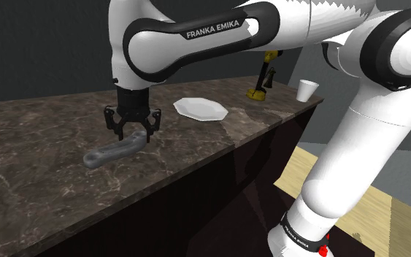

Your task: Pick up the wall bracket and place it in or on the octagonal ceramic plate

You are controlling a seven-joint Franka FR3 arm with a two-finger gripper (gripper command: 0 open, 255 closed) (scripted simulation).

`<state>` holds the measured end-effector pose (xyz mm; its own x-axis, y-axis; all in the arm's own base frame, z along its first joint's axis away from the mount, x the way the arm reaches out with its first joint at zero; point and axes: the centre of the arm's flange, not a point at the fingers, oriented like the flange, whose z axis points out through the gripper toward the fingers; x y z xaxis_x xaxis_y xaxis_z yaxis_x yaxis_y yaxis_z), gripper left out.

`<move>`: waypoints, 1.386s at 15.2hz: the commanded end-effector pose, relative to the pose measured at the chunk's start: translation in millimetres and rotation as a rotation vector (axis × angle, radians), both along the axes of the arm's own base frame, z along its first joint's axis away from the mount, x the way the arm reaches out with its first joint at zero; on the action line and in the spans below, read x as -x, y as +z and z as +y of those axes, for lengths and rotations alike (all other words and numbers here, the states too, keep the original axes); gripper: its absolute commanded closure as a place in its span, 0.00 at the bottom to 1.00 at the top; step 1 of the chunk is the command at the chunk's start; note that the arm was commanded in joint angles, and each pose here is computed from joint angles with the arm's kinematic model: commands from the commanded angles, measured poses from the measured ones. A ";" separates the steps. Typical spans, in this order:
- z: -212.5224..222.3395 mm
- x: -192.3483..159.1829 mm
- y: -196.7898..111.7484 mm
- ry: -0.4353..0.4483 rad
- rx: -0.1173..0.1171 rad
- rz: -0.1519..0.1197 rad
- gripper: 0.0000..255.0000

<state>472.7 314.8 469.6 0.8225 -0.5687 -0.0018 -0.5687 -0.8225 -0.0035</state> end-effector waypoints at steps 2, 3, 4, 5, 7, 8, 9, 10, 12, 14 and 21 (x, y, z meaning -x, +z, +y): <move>0.0 0.0 0.0 0.000 0.000 0.000 1.00; 0.0 0.0 0.0 0.000 0.000 0.000 1.00; 0.0 0.0 0.0 0.000 0.000 0.000 1.00; 0.0 0.0 5.3 0.000 0.000 0.000 1.00; 0.0 0.0 15.9 0.000 0.000 0.000 1.00; 0.0 0.0 21.1 0.000 0.000 0.000 1.00; 0.0 0.0 26.4 0.000 0.000 0.000 1.00; 0.0 0.0 31.7 0.000 0.000 0.000 1.00; 0.0 0.0 42.3 0.000 0.000 0.000 1.00; 0.0 0.0 52.8 0.000 0.000 0.000 1.00; 0.0 0.1 85.0 0.000 0.000 0.000 1.00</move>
<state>472.5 315.3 551.2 0.8226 -0.5686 -0.0016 -0.5686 -0.8226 -0.0037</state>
